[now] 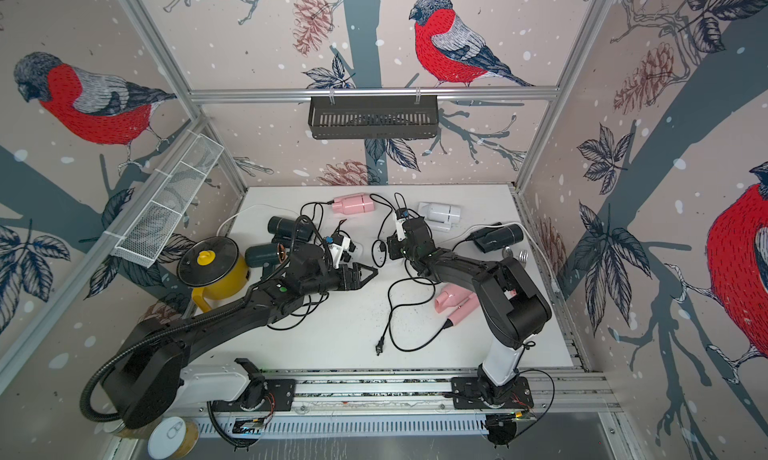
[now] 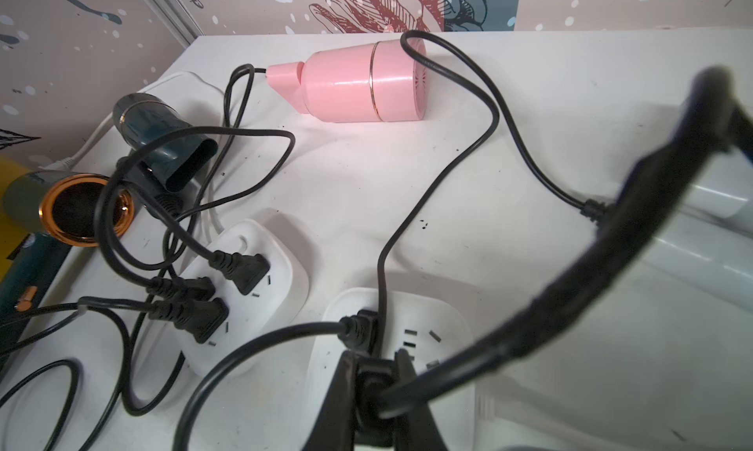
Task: Charge the blow dryers
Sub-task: Insert the plug into the socket.
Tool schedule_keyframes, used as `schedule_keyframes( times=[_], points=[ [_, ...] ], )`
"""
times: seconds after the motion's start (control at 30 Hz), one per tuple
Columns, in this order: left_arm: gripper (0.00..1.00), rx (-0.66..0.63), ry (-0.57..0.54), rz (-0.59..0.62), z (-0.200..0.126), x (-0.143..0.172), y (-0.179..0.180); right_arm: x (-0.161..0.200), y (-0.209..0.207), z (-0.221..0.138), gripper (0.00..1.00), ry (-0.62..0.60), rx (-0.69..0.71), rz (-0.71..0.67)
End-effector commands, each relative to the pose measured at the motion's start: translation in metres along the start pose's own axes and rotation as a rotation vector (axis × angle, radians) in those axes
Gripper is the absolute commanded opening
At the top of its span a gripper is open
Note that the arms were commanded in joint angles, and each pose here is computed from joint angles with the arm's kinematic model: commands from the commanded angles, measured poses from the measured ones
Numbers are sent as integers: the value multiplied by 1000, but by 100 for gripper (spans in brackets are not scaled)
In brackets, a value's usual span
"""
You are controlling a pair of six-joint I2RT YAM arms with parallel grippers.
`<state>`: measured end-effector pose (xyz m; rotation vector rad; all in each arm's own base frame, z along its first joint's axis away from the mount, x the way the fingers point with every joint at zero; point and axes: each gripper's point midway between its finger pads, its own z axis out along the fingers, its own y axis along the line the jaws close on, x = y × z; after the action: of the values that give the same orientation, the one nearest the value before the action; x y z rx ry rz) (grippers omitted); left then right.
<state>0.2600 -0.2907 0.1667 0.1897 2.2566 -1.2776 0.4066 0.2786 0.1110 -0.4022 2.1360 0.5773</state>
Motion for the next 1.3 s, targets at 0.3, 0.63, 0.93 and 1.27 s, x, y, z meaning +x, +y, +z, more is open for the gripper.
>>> schedule_keyframes(
  times=[0.3, 0.63, 0.93, 1.27],
  points=[
    [91, 44, -17, 14, -1, -1, -6, -9, -13, 23, 2, -51, 61, -30],
    [91, 44, -13, 17, 0, 2, -4, 7, -16, 32, 2, -22, 59, -20],
    [90, 50, -15, 13, 1, 4, -1, 33, -23, 28, 2, -11, 124, -51],
    [90, 51, -12, 9, 1, 7, 1, 55, -40, 5, 2, -15, 246, -98]
  ],
)
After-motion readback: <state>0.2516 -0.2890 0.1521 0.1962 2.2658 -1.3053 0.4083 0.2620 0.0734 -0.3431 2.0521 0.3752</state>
